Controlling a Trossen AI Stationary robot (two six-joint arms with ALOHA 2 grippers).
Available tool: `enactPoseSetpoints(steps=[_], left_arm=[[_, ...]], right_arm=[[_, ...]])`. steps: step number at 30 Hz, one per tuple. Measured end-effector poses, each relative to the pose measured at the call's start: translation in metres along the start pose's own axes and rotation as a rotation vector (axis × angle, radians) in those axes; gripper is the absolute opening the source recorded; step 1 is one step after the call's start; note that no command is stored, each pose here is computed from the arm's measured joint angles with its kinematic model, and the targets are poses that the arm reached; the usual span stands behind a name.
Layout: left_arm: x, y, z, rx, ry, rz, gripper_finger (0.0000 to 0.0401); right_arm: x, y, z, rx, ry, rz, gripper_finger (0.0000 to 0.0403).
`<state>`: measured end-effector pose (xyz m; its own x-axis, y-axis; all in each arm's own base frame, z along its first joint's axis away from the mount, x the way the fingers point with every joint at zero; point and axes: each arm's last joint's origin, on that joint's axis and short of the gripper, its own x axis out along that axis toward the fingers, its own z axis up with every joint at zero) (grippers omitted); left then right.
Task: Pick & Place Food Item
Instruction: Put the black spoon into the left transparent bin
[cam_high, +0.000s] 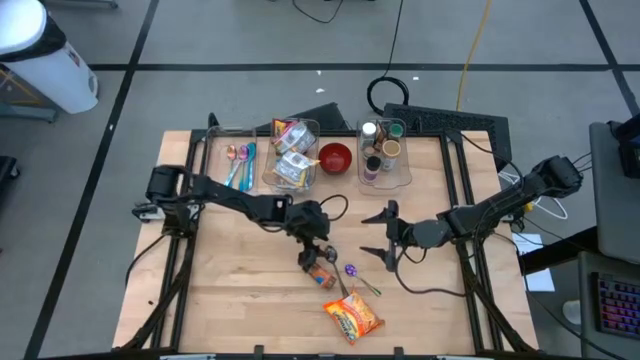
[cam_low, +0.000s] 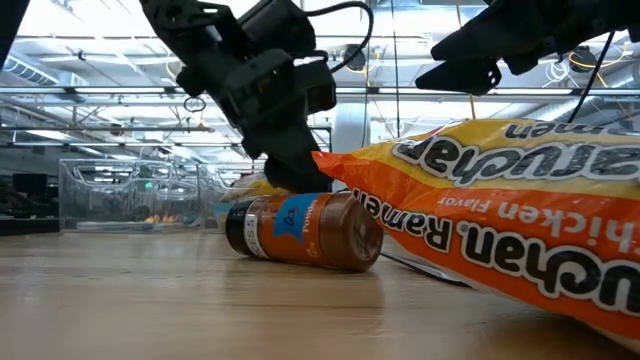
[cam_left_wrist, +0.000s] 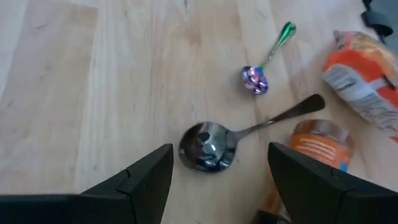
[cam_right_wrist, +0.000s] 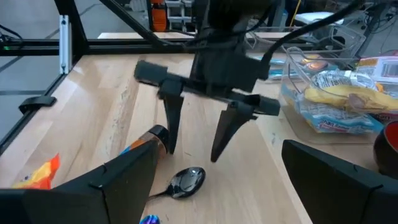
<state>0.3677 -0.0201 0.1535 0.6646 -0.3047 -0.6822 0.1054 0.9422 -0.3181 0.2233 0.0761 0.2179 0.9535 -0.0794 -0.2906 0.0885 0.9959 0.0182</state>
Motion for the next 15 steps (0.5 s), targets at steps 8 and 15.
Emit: enactPoseSetpoints(steps=[8, 15], left_arm=[[0.006, 0.003, -0.002, -0.022, -0.003, 0.048, 0.0271], [0.019, 0.009, -0.010, -0.061, 0.023, 0.057, 0.0271]], right_arm=[[0.002, -0.004, 0.000, -0.010, 0.003, -0.019, 0.0334], [0.003, -0.008, 0.001, -0.011, -0.002, -0.036, 0.0334]])
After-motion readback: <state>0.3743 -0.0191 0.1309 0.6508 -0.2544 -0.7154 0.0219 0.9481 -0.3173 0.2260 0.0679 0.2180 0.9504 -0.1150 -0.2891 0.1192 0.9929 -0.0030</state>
